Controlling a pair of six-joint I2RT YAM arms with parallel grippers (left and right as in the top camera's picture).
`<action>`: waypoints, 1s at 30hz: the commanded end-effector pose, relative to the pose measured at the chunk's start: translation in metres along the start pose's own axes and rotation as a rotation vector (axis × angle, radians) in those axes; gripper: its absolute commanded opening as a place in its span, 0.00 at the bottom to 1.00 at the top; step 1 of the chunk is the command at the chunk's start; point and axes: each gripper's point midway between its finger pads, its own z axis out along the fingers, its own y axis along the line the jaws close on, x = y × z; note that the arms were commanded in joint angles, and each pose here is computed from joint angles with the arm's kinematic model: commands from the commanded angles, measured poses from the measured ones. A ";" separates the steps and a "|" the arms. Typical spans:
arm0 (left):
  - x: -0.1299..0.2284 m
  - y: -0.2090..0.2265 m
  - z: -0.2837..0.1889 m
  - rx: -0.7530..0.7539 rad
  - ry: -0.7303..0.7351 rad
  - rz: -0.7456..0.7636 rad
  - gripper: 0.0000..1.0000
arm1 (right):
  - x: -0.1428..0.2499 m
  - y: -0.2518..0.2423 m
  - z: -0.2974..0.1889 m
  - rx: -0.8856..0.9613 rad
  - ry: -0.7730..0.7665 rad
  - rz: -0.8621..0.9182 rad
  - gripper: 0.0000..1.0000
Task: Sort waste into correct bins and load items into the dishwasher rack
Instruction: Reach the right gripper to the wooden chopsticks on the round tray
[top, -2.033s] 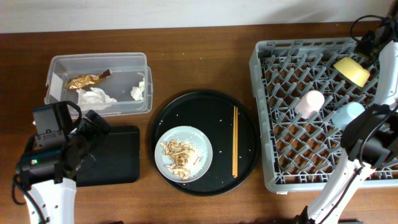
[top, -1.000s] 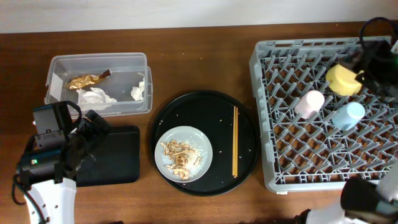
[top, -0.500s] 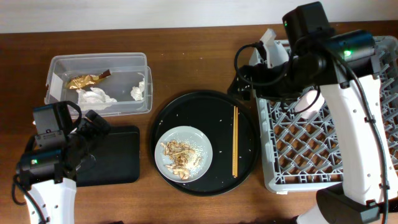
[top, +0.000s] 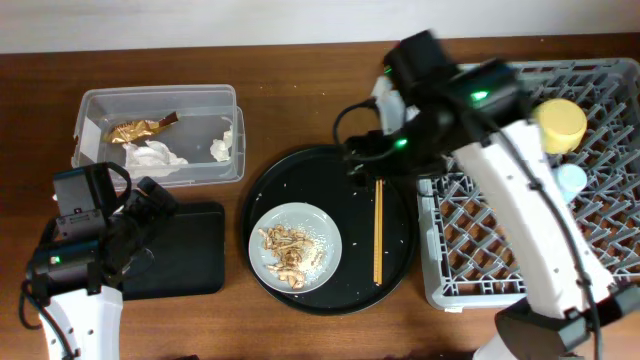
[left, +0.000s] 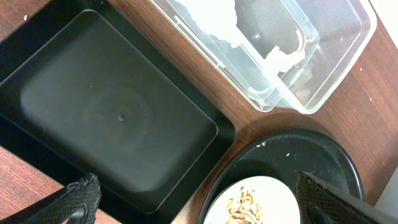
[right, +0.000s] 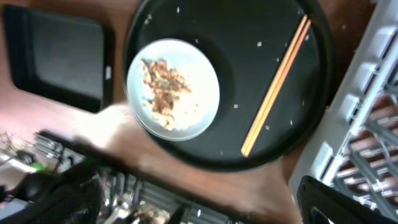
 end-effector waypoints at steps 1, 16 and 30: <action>-0.002 0.001 -0.003 0.001 -0.013 0.011 0.99 | -0.010 -0.005 0.023 0.089 -0.031 -0.007 0.99; -0.002 0.001 -0.003 0.001 -0.013 0.011 0.99 | 0.008 -0.072 0.193 0.191 -0.031 0.105 0.34; -0.002 0.001 -0.003 0.000 -0.014 0.011 0.99 | 0.025 -0.102 0.225 0.265 -0.085 0.270 0.39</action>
